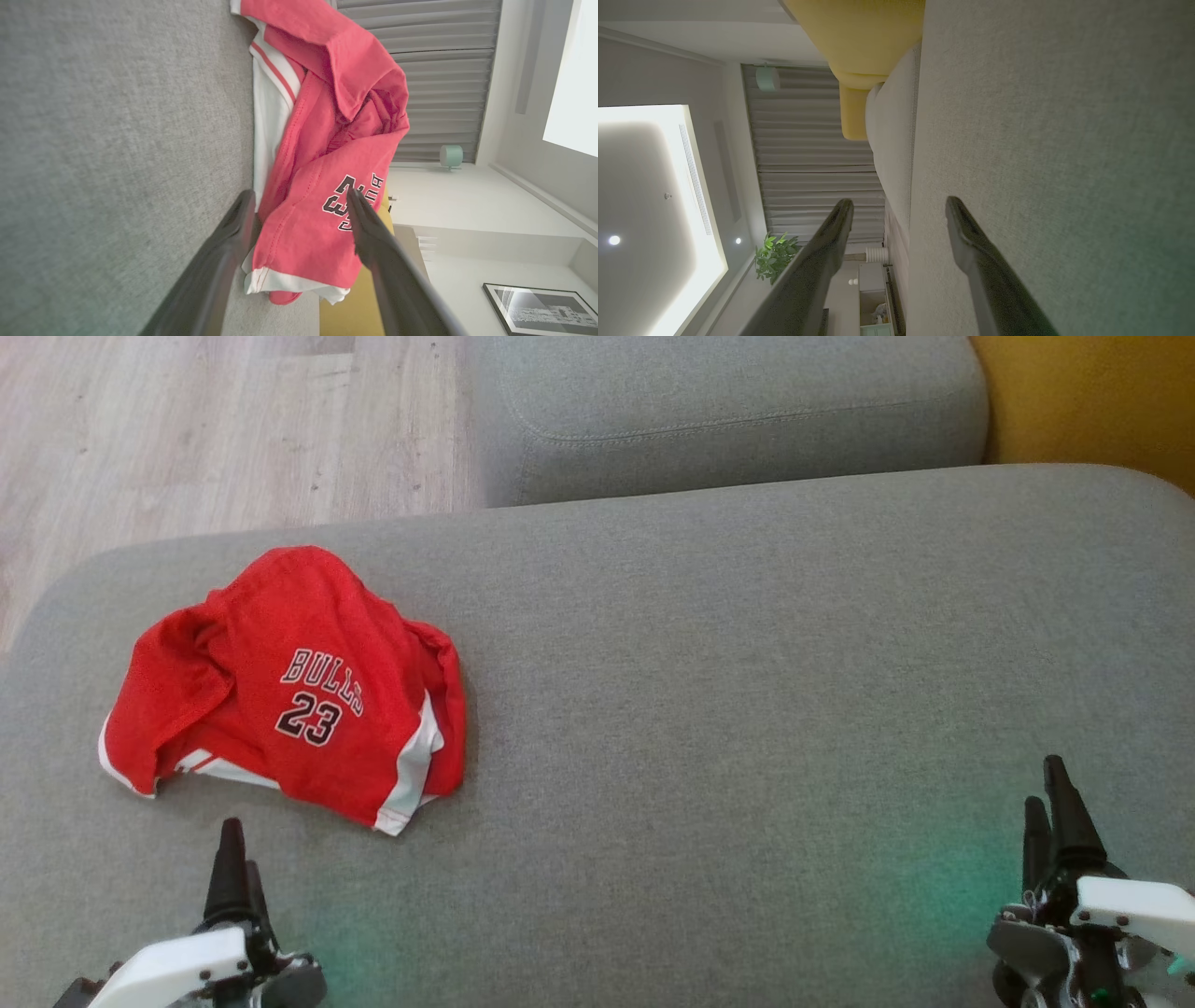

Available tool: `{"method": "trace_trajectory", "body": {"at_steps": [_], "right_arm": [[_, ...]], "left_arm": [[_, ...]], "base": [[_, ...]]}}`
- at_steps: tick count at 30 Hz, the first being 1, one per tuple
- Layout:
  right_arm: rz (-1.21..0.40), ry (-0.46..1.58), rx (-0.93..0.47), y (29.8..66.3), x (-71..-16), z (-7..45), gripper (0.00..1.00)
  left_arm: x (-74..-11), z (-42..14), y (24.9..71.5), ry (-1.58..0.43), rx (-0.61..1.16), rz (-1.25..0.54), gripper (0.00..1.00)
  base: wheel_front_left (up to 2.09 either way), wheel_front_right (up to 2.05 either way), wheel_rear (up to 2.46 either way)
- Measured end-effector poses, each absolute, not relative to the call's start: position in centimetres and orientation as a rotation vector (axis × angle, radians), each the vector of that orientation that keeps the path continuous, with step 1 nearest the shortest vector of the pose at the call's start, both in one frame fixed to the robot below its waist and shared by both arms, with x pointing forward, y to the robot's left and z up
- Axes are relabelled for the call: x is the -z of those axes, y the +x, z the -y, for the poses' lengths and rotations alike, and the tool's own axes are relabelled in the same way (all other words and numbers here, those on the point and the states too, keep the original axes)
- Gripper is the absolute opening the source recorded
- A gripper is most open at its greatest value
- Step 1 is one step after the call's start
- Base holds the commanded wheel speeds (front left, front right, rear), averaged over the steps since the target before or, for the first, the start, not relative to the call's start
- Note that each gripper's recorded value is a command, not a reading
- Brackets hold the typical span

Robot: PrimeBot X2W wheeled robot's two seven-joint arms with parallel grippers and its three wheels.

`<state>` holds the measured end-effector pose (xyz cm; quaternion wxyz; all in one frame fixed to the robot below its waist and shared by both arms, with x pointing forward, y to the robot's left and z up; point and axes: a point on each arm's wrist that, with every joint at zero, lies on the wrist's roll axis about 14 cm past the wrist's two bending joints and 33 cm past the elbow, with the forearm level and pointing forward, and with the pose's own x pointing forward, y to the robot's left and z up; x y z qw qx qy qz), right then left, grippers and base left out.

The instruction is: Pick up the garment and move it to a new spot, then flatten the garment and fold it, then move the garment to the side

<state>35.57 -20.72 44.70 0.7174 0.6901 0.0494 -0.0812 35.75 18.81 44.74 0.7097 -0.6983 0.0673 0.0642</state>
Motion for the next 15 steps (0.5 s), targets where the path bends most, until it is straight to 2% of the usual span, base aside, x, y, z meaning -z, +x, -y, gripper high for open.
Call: {"method": "trace_trajectory", "body": {"at_steps": [15], "right_arm": [[-0.087, 1.293, 0.148, 36.1, -46.0, 20.9, 1.0]], "left_arm": [[-45.9, -19.6, 36.1, -1.415, -0.141, -0.106, 1.0]], "base": [[0.0, 0.0, 0.0]]}}
